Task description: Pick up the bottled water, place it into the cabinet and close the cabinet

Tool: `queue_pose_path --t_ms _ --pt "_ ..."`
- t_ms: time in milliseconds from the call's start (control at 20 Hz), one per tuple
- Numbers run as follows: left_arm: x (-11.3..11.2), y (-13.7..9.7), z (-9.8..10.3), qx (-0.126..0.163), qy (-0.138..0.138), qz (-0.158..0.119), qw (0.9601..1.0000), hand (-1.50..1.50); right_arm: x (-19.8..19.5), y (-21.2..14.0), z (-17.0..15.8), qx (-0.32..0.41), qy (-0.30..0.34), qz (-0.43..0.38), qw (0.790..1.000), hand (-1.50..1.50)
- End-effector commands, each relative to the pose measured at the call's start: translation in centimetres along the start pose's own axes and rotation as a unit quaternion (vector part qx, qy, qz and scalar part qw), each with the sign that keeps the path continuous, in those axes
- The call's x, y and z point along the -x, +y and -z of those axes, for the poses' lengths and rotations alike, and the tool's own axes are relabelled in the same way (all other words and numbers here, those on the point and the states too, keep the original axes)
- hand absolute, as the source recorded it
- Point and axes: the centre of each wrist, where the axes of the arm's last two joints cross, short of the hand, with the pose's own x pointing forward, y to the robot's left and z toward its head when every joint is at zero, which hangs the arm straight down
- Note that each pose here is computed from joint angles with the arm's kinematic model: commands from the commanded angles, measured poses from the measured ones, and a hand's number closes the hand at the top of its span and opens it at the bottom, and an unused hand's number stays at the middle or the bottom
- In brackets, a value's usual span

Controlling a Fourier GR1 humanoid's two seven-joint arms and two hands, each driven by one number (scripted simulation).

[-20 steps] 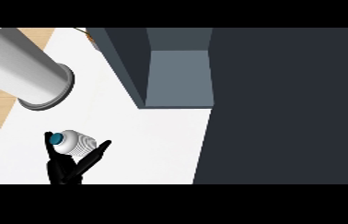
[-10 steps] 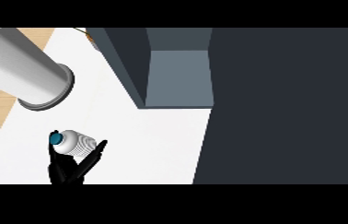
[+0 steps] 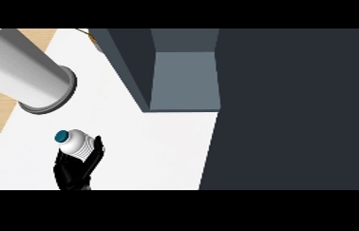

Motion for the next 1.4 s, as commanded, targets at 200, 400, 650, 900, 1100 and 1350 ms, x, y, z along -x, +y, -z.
queue_pose_path --t_ms 200,400,650,900,1100,1350 --pt "-0.7 -0.9 1.2 0.000 -0.024 -0.044 0.9988 1.50 -3.3 -0.2 -1.8 0.006 -0.021 -0.016 1.000 -1.50" --pt "-0.7 -4.5 -0.7 0.140 0.000 -0.057 0.9885 1.50 -1.8 0.3 0.1 -0.003 -0.023 -0.008 1.000 -1.50" --pt "-0.2 -3.3 -1.6 0.288 0.010 -0.056 0.9560 1.50 -2.7 -0.2 -0.9 -0.008 -0.019 -0.006 1.000 -1.50" --pt "-1.7 -5.0 -2.2 0.320 0.017 -0.040 0.9464 1.50 -1.4 0.9 -0.4 0.004 -0.030 -0.013 0.999 -1.50" --pt "-5.2 -6.7 -3.7 0.335 0.041 -0.080 0.9379 1.50 -2.1 0.1 -1.0 -0.003 -0.019 -0.014 1.000 -1.50" --pt "-7.3 -9.4 -3.5 0.341 0.048 -0.088 0.9346 1.50 -2.3 -0.2 -0.6 0.003 -0.037 -0.014 0.999 -1.50"
